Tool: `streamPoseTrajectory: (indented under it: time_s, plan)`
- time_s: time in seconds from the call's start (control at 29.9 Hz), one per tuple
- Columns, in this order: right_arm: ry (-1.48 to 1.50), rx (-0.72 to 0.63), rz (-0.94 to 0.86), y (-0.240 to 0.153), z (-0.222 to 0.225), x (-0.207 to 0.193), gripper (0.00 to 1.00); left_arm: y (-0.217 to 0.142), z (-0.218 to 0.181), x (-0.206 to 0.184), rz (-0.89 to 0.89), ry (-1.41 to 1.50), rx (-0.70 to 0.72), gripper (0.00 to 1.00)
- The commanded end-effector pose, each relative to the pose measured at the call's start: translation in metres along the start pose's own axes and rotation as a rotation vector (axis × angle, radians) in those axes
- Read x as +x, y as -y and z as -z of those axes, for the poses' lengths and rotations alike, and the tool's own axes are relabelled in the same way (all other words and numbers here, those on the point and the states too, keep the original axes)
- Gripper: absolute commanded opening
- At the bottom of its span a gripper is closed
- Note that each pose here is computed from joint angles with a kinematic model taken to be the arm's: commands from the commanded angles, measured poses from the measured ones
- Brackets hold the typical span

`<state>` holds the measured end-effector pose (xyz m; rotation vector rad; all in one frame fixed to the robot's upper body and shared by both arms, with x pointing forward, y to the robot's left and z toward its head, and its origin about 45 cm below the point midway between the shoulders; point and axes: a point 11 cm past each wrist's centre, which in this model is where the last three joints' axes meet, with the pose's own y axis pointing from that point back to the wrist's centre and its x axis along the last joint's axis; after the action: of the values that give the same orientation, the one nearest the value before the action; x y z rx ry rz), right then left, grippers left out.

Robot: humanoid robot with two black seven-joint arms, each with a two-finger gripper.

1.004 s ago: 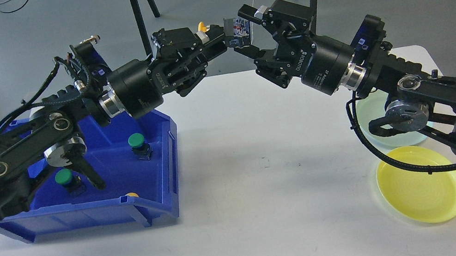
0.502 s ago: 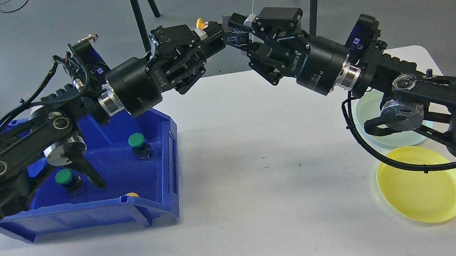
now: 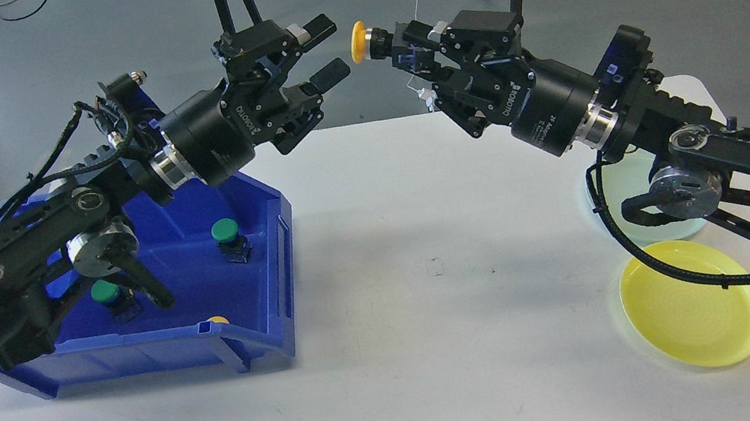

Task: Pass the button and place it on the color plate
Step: 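Carry the button with the right gripper onto the yellow plate and release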

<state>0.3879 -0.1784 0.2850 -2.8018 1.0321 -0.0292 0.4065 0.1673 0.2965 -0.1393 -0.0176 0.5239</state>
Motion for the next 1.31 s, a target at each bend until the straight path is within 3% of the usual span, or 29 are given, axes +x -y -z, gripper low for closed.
streamPoseTrajectory:
  time_s: [0.0,0.1,0.44,0.6,0.8,0.9,1.07,1.14,1.27]
  plan:
    - [0.020,-0.003,-0.114,-0.034,-0.006,0.017,0.00,-0.007,-0.002,0.006,-0.038,-0.022,-0.035,0.88]
    - [0.073,-0.015,-0.256,-0.086,-0.018,0.025,0.00,-0.011,-0.008,0.014,-0.086,-0.029,-0.077,0.98]
    - [0.727,-0.138,-0.963,-0.301,-0.112,-0.030,0.00,-0.053,-0.043,0.045,-0.190,0.028,-0.138,0.98]
    - [0.854,-0.164,-1.036,-0.333,-0.135,-0.062,0.00,-0.069,-0.047,0.052,-0.178,0.169,-0.040,0.98]
    - [0.931,-0.125,-1.112,-0.337,-0.150,-0.067,0.04,-0.103,-0.022,0.055,0.013,0.596,0.389,0.98]
    - [0.931,-0.116,-1.114,-0.336,-0.149,-0.066,0.19,-0.121,-0.013,0.062,0.088,0.738,0.571,0.98]
    - [0.954,-0.101,-1.135,-0.338,-0.150,-0.064,0.68,-0.145,-0.003,0.075,0.215,0.925,0.806,0.98]
    - [0.967,-0.085,-1.135,-0.337,-0.149,-0.063,0.97,-0.159,0.006,0.082,0.250,0.952,0.899,0.98]
    - [0.961,-0.005,-1.100,-0.333,-0.136,-0.051,0.99,-0.184,0.021,0.095,0.306,0.998,1.044,0.98]
